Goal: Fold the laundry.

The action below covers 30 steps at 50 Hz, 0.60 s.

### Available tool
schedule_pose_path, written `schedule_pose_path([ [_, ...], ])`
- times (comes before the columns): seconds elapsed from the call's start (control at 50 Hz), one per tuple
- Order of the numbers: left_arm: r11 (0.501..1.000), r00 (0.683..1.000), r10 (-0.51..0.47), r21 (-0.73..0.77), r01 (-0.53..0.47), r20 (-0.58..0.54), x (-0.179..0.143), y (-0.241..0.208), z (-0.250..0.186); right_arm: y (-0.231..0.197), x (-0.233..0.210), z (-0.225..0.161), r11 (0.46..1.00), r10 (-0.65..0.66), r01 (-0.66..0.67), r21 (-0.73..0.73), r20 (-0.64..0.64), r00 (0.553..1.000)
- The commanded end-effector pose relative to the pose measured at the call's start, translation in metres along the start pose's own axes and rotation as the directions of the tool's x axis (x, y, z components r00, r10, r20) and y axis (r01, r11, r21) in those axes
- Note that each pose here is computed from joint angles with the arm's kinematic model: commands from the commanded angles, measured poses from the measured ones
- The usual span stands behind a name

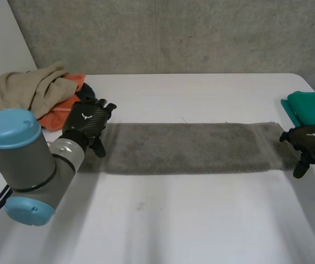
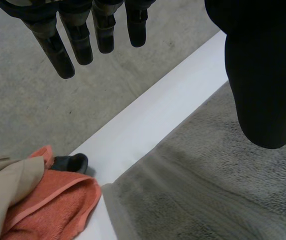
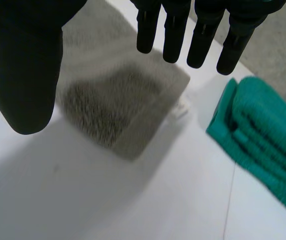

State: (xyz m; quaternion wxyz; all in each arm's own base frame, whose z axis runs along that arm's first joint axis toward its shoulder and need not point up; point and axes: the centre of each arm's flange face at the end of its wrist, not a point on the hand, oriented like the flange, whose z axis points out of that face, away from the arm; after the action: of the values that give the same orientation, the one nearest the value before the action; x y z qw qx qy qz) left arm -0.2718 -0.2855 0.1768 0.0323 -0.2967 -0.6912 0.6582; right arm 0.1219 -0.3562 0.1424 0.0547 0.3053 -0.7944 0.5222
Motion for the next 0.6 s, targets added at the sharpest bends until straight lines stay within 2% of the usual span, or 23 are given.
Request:
schedule_pose_path([
  [0.02, 1.000, 1.000, 0.002, 0.023, -0.001, -0.014, 0.004, 0.000, 0.002, 0.025, 0.004, 0.031, 0.999, -0.041, 0.042, 0.002, -0.083, 0.996],
  [0.08, 1.000, 1.000, 0.002, 0.024, -0.002, -0.015, 0.005, 0.000, 0.001, 0.028, 0.016, 0.035, 0.998, -0.058, 0.051, -0.040, -0.178, 0.982],
  [0.1, 1.000, 1.000, 0.002, 0.025, -0.002, -0.013, 0.004, -0.001, 0.000, 0.027, 0.027, 0.033, 0.996, -0.070, 0.052, -0.074, -0.258, 0.964],
  [0.14, 1.000, 1.000, 0.002, 0.030, -0.002, -0.006, 0.003, -0.004, -0.001, 0.030, 0.039, 0.032, 0.994, -0.073, 0.041, -0.103, -0.324, 0.943],
  [0.2, 0.999, 1.000, 0.001, 0.053, -0.001, 0.004, -0.001, -0.012, -0.005, 0.020, 0.075, 0.021, 0.995, -0.092, 0.064, -0.078, -0.436, 0.895],
  [0.32, 0.996, 1.000, -0.012, 0.085, 0.010, 0.021, -0.009, -0.025, -0.016, -0.002, 0.108, 0.003, 0.953, -0.300, 0.270, -0.134, -0.508, 0.807],
  [0.36, 0.996, 1.000, -0.020, 0.086, 0.018, 0.023, -0.009, -0.026, -0.018, -0.006, 0.103, 0.004, 0.943, -0.329, 0.307, -0.129, -0.501, 0.800],
  [0.38, 0.996, 0.999, -0.023, 0.086, 0.021, 0.022, -0.009, -0.026, -0.019, -0.010, 0.098, 0.005, 0.938, -0.339, 0.326, -0.114, -0.491, 0.802],
  [0.46, 0.996, 0.999, -0.037, 0.078, 0.036, 0.018, -0.008, -0.024, -0.022, -0.062, 0.022, 0.013, 0.877, -0.384, 0.463, 0.133, -0.386, 0.839],
  [0.48, 0.996, 0.999, -0.039, 0.077, 0.037, 0.018, -0.008, -0.024, -0.023, -0.080, -0.014, 0.010, 0.829, -0.410, 0.503, 0.246, -0.345, 0.844],
  [0.54, 0.996, 0.999, -0.040, 0.076, 0.039, 0.019, -0.008, -0.024, -0.025, -0.105, -0.067, -0.001, 0.736, -0.445, 0.533, 0.416, -0.296, 0.845],
  [0.56, 0.996, 0.999, -0.040, 0.075, 0.039, 0.018, -0.008, -0.024, -0.025, -0.115, -0.101, -0.011, 0.677, -0.471, 0.534, 0.506, -0.259, 0.843],
  [0.6, 0.996, 0.999, -0.042, 0.073, 0.041, 0.018, -0.008, -0.024, -0.027, -0.121, -0.130, -0.022, 0.623, -0.497, 0.526, 0.579, -0.226, 0.838],
])
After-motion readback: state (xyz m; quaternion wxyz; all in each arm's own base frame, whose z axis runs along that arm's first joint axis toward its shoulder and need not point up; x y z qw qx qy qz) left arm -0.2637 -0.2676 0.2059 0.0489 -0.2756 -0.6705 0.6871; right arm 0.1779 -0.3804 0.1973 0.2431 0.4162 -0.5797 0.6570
